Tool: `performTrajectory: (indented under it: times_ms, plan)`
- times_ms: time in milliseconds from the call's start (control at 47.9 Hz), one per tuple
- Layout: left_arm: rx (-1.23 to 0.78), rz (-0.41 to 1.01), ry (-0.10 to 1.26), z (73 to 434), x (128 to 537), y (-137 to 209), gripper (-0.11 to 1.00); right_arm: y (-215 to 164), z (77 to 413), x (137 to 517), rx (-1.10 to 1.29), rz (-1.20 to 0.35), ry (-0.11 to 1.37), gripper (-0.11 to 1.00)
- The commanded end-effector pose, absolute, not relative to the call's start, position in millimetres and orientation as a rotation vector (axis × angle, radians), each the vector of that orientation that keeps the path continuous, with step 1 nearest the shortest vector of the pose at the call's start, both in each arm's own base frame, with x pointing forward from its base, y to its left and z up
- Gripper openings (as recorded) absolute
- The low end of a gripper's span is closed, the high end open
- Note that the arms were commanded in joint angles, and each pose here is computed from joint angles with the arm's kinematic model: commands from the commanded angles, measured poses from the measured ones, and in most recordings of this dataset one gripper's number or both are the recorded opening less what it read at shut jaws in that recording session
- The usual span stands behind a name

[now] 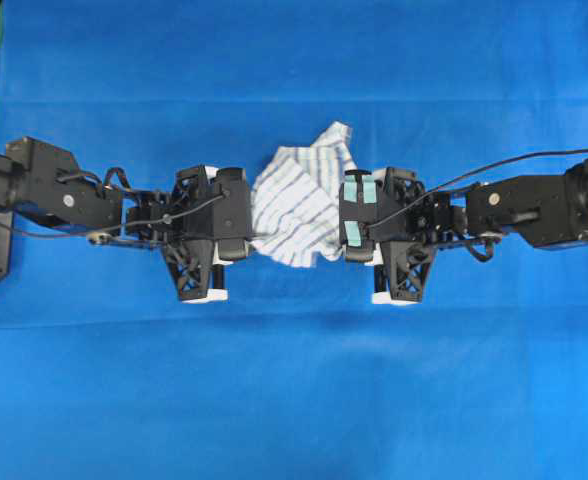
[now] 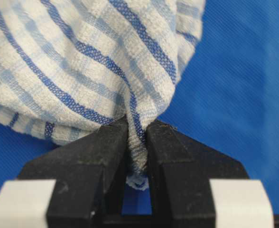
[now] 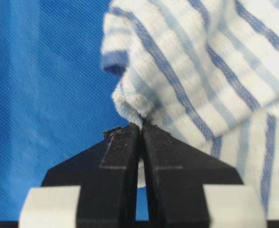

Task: Lift the towel with both arms.
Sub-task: 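Close both grippers on opposite edges of the towel, then lift the towel with both grippers, spreading them apart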

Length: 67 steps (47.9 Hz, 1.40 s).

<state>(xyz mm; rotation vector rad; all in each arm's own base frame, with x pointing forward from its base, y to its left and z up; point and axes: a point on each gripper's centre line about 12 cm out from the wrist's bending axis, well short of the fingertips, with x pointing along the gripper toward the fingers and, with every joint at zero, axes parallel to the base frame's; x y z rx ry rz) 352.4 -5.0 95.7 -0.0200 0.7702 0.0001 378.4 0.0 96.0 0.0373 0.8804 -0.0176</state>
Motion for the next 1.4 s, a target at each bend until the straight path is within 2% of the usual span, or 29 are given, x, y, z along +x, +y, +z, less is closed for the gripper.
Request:
performTrajectory:
  times_ms: [0,543,939,1169,1378]
  plan:
    - [-0.021,-0.006,0.695,130.2,359.2,-6.8,0.07,-1.2,128.1,383.0,0.043,-0.021,0.814,0.02]
    - [-0.018,-0.004,0.505,306.4,335.2,-1.3,0.07,-3.7,299.3,346.0,0.000,-0.020,0.606,0.02]
    - [-0.014,0.001,0.322,416.9,306.0,1.3,0.07,-7.5,415.4,307.3,-0.047,-0.047,0.441,0.02]
    - [0.003,-0.002,0.244,459.7,299.6,1.3,0.07,-8.4,450.2,297.4,-0.048,-0.053,0.393,0.02]
    - [0.063,-0.009,0.251,458.4,307.7,1.3,0.07,-8.4,444.9,302.7,-0.047,-0.053,0.418,0.02]
